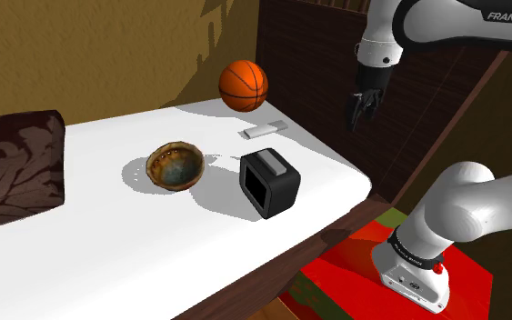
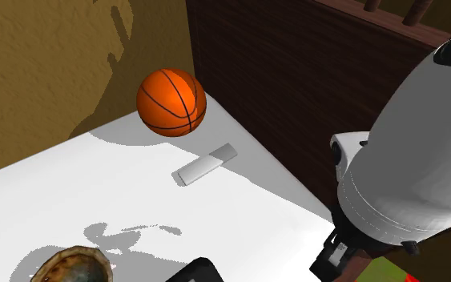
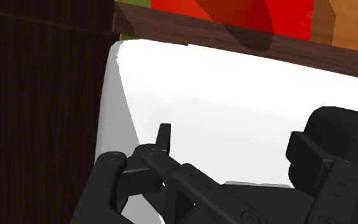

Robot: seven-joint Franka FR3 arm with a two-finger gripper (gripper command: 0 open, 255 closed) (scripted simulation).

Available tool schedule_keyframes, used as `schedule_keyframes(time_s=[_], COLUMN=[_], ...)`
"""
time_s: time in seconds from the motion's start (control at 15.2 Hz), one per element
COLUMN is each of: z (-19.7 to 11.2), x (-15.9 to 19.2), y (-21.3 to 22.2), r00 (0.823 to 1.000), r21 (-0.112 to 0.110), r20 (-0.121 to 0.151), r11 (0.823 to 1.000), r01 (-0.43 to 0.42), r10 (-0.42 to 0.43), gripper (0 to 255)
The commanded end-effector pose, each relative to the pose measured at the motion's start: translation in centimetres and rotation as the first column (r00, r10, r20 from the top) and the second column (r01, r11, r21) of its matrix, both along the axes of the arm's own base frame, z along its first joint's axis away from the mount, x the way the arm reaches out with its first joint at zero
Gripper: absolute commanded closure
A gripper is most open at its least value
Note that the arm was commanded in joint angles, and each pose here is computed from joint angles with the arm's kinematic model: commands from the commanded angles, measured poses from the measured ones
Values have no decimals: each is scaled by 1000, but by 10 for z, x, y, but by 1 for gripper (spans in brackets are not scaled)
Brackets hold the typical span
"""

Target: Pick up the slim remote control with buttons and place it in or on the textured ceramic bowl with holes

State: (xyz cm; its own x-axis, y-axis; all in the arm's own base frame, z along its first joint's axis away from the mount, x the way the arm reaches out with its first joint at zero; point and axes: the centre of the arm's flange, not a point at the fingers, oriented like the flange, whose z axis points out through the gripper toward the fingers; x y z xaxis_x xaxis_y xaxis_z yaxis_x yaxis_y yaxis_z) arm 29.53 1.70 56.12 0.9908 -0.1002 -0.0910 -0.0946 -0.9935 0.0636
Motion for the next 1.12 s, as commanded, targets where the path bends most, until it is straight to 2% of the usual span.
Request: schedule_keyframes(time_s=[0.0, 0.26, 0.53, 0.79, 1.06], z=[0, -23, -45, -68, -91], x=[0, 31, 67, 107, 149], y=[0, -33, -62, -84, -101], r00=[1000, 990, 960, 910, 842], r21=[0, 10, 18, 25, 31], r20=[0, 8, 17, 27, 38], r11=[1000, 990, 960, 910, 842], r01=[0, -142, -281, -414, -539], r10=[0, 142, 281, 414, 538], gripper=[0, 0, 0, 0, 0])
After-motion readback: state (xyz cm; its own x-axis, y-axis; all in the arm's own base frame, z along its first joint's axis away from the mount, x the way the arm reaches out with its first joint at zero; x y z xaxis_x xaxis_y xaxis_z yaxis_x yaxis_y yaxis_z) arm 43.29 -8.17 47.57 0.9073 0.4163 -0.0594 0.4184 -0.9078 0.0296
